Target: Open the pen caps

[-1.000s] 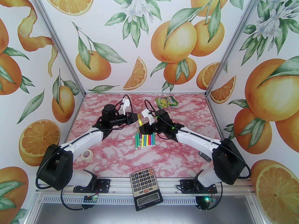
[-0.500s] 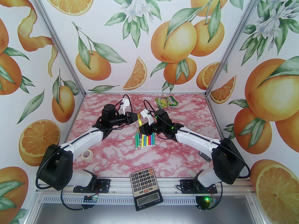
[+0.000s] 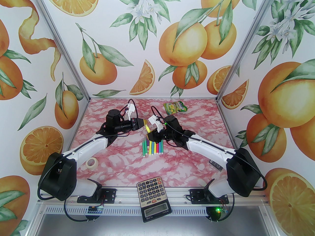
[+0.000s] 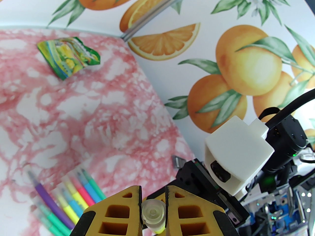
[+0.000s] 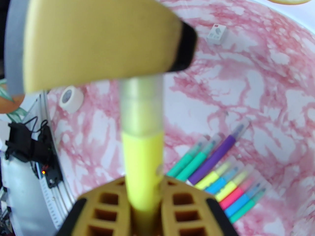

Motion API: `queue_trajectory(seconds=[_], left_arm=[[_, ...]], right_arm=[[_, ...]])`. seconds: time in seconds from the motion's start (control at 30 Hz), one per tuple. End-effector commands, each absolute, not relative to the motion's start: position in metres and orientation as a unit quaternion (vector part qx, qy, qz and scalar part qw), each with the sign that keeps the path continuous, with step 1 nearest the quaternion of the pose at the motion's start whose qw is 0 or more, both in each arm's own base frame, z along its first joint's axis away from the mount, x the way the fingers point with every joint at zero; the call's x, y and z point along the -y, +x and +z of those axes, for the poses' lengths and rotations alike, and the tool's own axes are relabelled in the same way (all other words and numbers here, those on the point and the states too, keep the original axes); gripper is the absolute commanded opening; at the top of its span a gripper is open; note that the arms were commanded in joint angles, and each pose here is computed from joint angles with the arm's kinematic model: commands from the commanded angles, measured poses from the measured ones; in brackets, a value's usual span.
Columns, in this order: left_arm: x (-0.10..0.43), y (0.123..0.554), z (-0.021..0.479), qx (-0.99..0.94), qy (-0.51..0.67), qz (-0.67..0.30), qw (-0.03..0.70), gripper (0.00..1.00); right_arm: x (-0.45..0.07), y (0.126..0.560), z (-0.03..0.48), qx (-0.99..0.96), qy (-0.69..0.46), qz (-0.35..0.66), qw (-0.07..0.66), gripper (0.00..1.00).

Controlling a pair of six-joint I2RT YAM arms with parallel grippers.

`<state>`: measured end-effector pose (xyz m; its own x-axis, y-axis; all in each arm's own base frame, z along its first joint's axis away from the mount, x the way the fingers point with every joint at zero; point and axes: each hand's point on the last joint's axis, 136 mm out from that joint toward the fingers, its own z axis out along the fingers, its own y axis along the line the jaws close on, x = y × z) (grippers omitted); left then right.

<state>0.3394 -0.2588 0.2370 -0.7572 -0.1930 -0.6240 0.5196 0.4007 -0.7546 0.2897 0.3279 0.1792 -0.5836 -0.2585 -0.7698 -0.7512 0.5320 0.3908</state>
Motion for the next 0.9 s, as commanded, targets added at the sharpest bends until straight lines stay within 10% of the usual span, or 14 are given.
queue_trajectory(seconds=[0.0,0.43,0.87], left_arm=[[0.22,0.372,0.258,-0.762,0.05,-0.502,0.405,0.0],[0.197,0.38,0.256,-0.775,0.018,-0.479,0.412,0.0],[0.096,0.364,0.202,-0.907,-0.013,-0.147,0.394,0.0]], right_arm=[[-0.306,0.272,0.154,-0.837,-0.316,0.331,0.298,0.0],[-0.283,0.27,0.143,-0.851,-0.32,0.278,0.311,0.0],[-0.203,0.346,0.123,-0.927,-0.174,0.093,0.319,0.0]])
